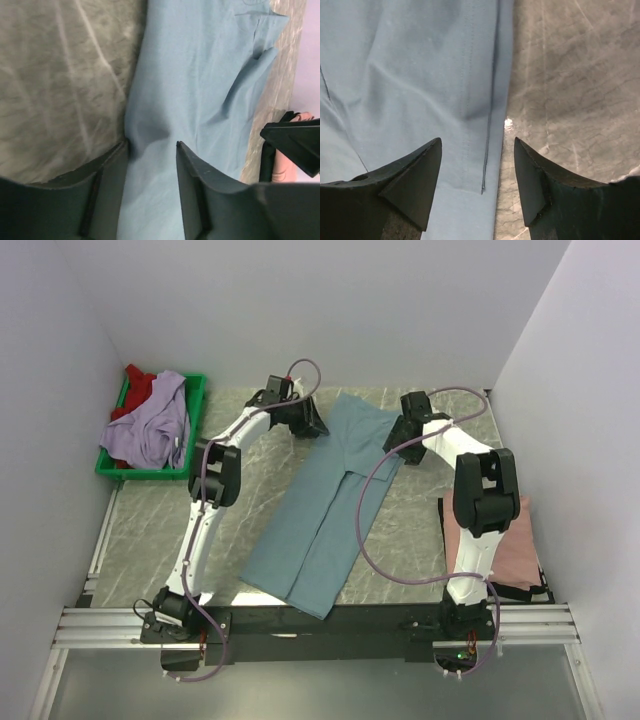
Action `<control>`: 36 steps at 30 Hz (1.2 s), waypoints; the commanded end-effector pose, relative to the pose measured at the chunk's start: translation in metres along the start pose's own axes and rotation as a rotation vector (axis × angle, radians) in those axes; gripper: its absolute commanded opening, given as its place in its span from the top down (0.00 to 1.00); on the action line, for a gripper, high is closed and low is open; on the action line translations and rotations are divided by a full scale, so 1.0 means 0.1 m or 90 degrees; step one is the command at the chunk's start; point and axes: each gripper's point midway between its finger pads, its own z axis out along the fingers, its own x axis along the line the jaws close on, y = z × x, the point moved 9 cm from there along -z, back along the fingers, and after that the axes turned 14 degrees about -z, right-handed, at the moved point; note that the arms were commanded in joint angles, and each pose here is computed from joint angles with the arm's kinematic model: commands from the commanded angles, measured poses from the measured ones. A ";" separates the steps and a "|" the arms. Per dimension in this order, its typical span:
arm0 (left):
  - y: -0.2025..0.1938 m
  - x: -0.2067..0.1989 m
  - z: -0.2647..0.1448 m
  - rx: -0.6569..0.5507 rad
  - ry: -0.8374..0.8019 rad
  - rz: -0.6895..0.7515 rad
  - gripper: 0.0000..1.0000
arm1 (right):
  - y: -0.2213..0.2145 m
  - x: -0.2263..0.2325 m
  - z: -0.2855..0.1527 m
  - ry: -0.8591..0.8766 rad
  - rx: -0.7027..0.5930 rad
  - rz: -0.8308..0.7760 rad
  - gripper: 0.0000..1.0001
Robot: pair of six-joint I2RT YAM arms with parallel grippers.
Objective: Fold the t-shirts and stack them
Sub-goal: Fold the tshirt
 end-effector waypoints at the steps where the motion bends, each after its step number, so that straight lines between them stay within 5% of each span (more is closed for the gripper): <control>1: 0.03 0.02 0.09 -0.027 0.019 -0.020 0.53 | 0.24 0.02 -0.26 0.031 -0.080 0.032 0.34; 8: 0.10 -0.04 0.09 -0.065 0.015 -0.047 0.81 | 0.19 -0.05 -0.09 0.022 -0.046 0.029 0.36; 15: 0.31 0.05 -0.19 -0.154 0.027 -0.100 0.99 | 0.25 0.00 -0.01 0.037 -0.039 0.012 0.34; 36: 0.32 0.66 -1.35 -0.379 0.155 -0.284 1.00 | 0.42 0.20 -0.03 0.083 -0.044 -0.044 0.33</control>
